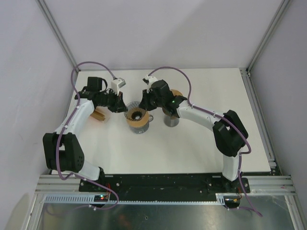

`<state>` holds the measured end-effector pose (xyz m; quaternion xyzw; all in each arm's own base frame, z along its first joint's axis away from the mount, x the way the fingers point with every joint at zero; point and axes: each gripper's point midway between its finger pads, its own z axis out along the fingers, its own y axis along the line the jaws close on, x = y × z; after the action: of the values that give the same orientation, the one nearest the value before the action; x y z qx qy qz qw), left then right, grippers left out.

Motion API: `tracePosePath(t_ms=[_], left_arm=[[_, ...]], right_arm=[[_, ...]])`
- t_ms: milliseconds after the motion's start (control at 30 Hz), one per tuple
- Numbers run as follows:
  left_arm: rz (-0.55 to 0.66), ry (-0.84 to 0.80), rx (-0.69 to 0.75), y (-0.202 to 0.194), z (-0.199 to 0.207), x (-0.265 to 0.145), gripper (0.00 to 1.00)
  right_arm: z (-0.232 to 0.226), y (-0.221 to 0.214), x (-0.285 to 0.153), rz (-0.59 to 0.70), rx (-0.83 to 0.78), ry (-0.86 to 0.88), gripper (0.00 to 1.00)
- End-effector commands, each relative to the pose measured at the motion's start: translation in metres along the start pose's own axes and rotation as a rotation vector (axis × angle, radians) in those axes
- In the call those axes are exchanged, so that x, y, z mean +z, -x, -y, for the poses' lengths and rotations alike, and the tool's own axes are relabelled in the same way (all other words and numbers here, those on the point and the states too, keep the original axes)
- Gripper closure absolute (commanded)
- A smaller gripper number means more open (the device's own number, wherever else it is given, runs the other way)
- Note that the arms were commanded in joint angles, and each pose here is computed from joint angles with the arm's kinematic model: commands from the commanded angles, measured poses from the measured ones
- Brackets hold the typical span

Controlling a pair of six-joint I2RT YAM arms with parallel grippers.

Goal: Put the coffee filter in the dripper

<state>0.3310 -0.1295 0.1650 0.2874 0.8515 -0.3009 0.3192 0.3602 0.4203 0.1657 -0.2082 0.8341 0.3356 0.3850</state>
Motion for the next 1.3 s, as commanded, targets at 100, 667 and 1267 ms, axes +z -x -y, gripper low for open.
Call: tracePosePath(t_ms=[100,667,1267], left_arm=[[-0.048,-0.147,0.002,-0.011,0.042,0.007,1.0],[-0.13,-0.126,-0.048,-0.051,0.017,0.024,1.0],[0.0,-0.065,0.037,0.01,0.021,-0.002,0.63]], right_arm=[[0.064,-0.126,0.019,-0.313,-0.057,-0.241,1.0],[0.062,-0.117,0.018,-0.283,-0.075,-0.257,1.0],[0.02,-0.048,-0.005,-0.108,-0.069,-0.177,0.83]])
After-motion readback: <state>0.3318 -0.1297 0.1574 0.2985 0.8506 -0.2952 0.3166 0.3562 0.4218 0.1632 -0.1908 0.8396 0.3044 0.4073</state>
